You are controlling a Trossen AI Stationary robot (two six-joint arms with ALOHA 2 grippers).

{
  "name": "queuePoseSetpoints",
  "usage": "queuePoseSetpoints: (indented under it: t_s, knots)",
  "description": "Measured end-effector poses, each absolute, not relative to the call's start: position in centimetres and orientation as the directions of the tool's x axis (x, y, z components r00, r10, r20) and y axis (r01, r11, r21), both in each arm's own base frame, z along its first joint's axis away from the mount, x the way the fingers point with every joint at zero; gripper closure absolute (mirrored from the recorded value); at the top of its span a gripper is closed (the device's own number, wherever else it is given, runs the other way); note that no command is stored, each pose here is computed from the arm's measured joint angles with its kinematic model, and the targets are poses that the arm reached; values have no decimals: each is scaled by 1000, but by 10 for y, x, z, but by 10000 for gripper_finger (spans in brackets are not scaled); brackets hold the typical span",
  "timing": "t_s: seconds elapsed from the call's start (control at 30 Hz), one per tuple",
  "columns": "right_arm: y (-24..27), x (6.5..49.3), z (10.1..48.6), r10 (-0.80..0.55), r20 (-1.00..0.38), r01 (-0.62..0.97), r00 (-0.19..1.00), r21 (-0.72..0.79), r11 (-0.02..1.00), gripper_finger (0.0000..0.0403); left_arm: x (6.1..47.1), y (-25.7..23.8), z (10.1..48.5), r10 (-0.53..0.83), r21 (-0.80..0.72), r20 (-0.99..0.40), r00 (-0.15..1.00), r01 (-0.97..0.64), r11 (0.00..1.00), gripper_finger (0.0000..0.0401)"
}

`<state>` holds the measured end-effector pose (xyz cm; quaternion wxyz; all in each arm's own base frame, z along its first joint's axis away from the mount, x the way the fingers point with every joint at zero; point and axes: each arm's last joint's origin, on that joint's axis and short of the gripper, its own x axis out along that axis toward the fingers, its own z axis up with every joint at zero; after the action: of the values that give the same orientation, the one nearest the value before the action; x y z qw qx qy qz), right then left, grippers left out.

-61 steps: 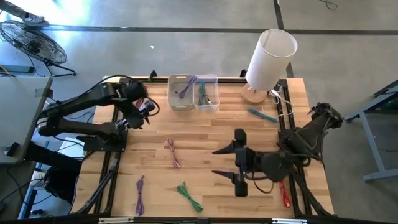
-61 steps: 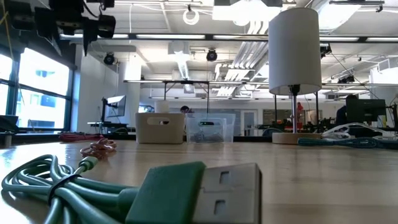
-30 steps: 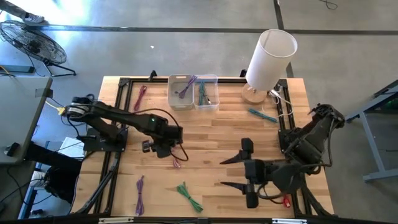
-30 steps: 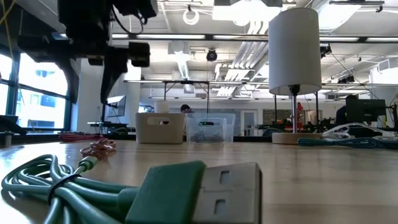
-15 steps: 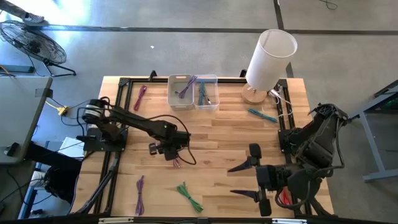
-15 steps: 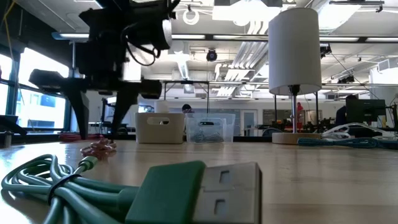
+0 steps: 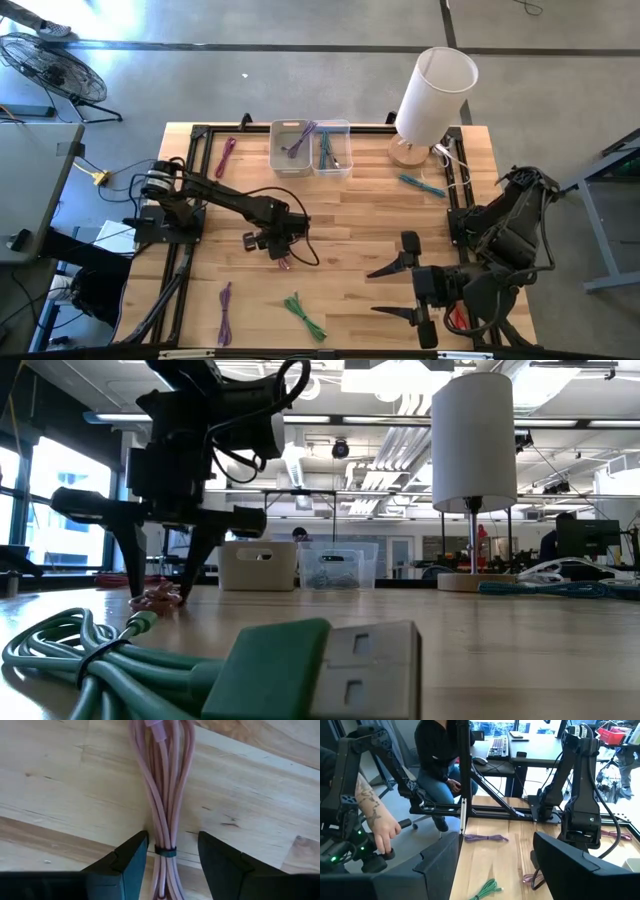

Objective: Pick & Place USB Port
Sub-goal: Put the pink USB cable into the gray bin

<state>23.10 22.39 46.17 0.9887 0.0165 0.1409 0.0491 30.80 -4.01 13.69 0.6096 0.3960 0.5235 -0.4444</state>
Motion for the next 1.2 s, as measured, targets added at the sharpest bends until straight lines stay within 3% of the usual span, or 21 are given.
queuePoseSetpoints:
  t_s: [0.1, 0.23, 0.27, 0.43, 0.57, 0.63, 0.77, 0.83, 1.0, 1.2]
  knots:
    - [224, 231, 462, 100, -276, -91, 956, 47, 995, 151, 309, -40, 137, -114, 29, -991, 65, 956, 292, 272]
    - [224, 231, 462, 100, -275, -90, 956, 47, 995, 151, 309, -40, 136, -108, 31, -992, 66, 954, 298, 372]
    - [224, 231, 462, 100, -275, -90, 956, 47, 995, 151, 309, -40, 136, -110, 27, -992, 64, 950, 312, 381]
    - [224, 231, 462, 100, -276, -91, 956, 46, 995, 151, 309, -40, 138, -95, 15, -994, 58, 913, 407, 386]
    - [224, 231, 461, 102, -280, -96, 954, 36, 995, 151, 316, -39, 151, -59, 5, -997, 54, 775, 631, 386]
    - [224, 231, 461, 102, -281, -100, 954, 21, 995, 151, 317, -37, 159, -50, -31, -999, 6, 714, 700, 388]
    - [224, 231, 461, 102, -281, -104, 954, 8, 995, 151, 332, -39, 193, -53, 0, -996, 72, 595, 803, 389]
    - [224, 231, 461, 105, -283, -112, 953, -9, 994, 151, 334, -38, 210, -32, 18, -996, 83, 542, 840, 391]
    - [224, 231, 461, 105, -285, -122, 953, -41, 992, 151, 341, -32, 269, 97, 179, -967, 234, 359, 916, 391]
    - [226, 228, 461, 118, -286, -134, 951, -36, 990, 151, 314, -16, 348, 272, 352, -890, 366, 175, 919, 391]
